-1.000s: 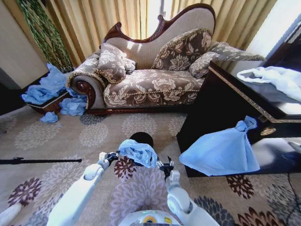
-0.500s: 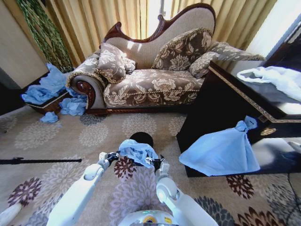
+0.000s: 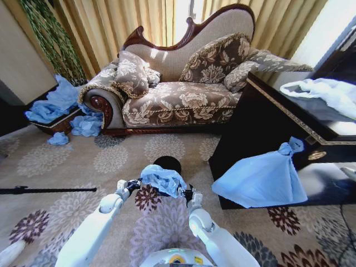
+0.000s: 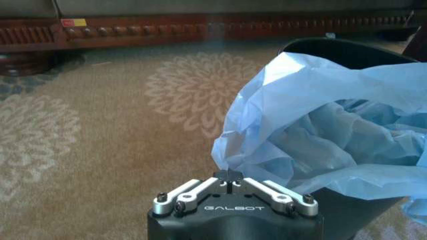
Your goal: Place a garbage bag over the trash bin.
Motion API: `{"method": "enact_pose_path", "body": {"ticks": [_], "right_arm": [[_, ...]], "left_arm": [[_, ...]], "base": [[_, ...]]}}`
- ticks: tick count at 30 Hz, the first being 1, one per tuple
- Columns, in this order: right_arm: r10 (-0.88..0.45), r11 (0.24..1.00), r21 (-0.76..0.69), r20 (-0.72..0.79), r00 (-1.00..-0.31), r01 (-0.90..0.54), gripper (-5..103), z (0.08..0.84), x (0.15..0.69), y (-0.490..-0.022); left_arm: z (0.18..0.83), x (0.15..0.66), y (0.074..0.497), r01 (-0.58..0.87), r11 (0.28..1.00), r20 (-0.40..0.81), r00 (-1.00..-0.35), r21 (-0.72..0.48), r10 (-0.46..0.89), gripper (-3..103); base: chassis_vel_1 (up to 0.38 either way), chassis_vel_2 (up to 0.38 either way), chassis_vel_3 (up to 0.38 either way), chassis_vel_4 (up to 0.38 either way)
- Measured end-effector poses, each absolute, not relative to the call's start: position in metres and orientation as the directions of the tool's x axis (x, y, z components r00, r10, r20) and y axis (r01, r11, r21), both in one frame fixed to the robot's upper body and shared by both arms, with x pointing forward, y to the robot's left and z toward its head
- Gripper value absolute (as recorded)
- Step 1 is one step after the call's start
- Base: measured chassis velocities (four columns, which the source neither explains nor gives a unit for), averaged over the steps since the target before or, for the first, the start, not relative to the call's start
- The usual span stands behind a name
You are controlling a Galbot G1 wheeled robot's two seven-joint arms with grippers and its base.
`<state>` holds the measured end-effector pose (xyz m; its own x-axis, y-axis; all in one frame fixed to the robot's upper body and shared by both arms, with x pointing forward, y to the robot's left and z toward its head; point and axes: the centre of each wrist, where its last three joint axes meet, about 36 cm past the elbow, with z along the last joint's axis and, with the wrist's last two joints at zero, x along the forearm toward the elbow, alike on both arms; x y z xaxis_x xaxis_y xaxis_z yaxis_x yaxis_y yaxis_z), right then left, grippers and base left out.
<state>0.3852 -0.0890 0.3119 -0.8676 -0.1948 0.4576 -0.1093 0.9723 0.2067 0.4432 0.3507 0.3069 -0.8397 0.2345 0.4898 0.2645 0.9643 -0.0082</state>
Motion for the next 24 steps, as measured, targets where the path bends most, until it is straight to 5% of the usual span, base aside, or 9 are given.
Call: {"method": "enact_pose_path", "body": {"ticks": [6,8,13,24], "right_arm": [[-0.188,0.975,0.193,0.44,-0.878,-0.112,21,0.309,0.39,-0.092],[-0.186,0.975,0.189,0.436,-0.881,-0.113,21,0.309,0.391,-0.092],[-0.178,0.978,0.17,0.405,-0.897,-0.117,2,0.309,0.396,-0.091],[-0.174,0.981,0.142,0.35,-0.92,-0.131,0,0.313,0.4,-0.089]], "left_arm": [[0.305,0.445,0.35,0.261,0.965,0.486,-0.842,-0.012,0.234,0],[0.305,0.445,0.349,0.262,0.965,0.485,-0.842,-0.014,0.236,0],[0.302,0.444,0.344,0.266,0.964,0.486,-0.84,-0.021,0.242,0],[0.305,0.445,0.341,0.271,0.962,0.476,-0.844,-0.02,0.248,0]], "base": [[0.0,0.0,0.0,0.0],[0.0,0.0,0.0,0.0],[0.0,0.0,0.0,0.0],[0.0,0.0,0.0,0.0]]}}
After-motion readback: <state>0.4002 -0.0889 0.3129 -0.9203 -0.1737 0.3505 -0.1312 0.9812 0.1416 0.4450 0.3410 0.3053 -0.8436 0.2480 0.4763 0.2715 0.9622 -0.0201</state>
